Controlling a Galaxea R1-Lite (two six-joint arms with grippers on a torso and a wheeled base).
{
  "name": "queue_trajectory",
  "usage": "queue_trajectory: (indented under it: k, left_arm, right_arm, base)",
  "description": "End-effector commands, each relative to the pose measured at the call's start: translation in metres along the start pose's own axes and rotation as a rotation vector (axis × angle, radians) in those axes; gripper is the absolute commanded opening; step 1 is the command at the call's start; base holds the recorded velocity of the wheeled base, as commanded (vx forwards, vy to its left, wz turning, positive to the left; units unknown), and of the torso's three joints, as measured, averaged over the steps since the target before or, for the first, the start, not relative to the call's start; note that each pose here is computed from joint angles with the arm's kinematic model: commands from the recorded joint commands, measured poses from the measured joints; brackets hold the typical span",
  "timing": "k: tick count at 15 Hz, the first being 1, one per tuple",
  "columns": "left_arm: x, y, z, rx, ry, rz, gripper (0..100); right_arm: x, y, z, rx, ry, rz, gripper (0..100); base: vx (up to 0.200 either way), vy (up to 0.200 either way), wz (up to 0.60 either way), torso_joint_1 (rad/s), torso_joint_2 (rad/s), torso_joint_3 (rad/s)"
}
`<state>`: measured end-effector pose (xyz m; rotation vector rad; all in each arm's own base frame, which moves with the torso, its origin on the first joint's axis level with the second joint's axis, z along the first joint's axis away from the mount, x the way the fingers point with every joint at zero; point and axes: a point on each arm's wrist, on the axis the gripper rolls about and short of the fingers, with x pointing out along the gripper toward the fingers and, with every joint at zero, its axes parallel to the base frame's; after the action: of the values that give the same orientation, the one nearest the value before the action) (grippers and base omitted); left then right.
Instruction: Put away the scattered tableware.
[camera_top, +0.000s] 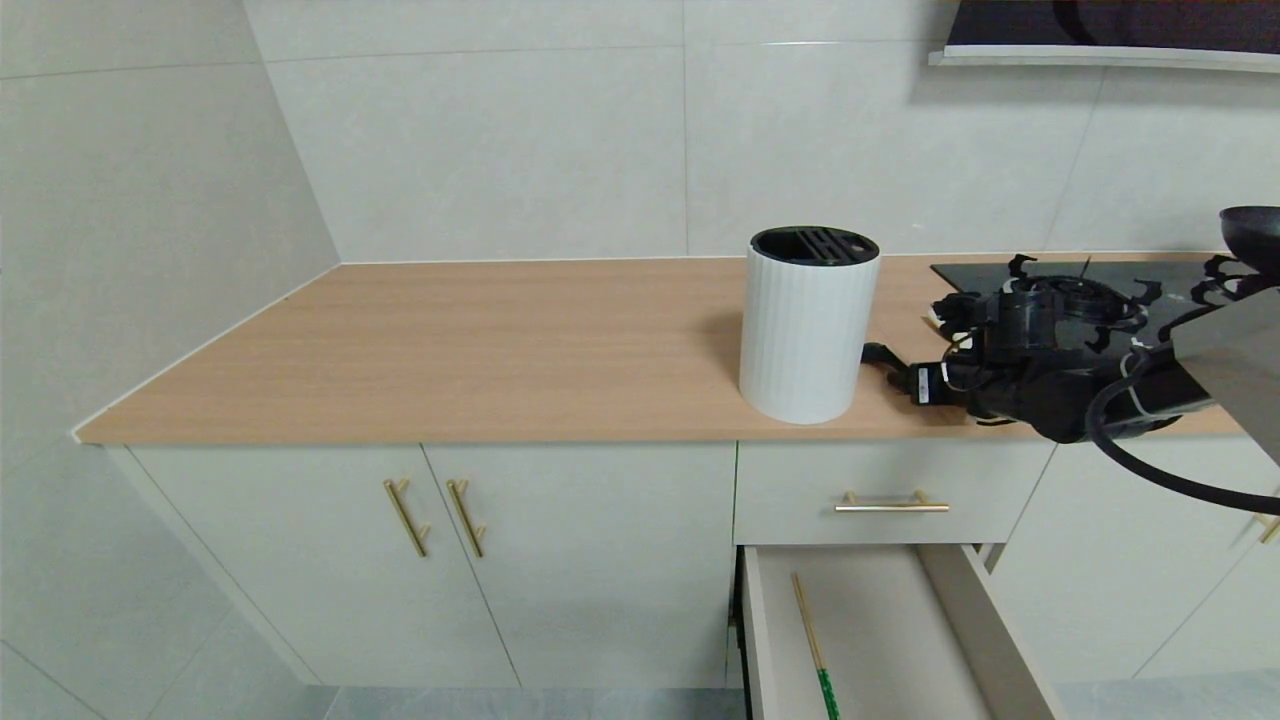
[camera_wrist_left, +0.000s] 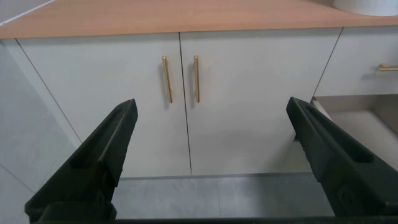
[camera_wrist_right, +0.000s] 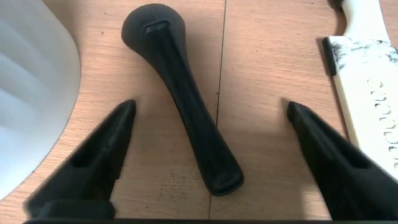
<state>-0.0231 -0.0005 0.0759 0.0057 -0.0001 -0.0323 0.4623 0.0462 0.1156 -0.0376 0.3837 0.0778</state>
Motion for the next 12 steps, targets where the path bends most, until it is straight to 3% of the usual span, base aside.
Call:
queue_trajectory:
  k: [1,12]
  left_arm:
    - [0.0,0.0,0.0,0.0,0.0,0.0,100]
    - [0.0,0.0,0.0,0.0,0.0,0.0,100]
  right_arm:
    - [-0.001,0.0,0.001,0.0,-0.003,0.0,0]
    - [-0.014,0.0,0.013,0.003,-0.026,0.0,0]
  base:
    - [0.0,0.0,0.0,0.0,0.0,0.0]
    - [0.0,0.0,0.0,0.0,0.0,0.0]
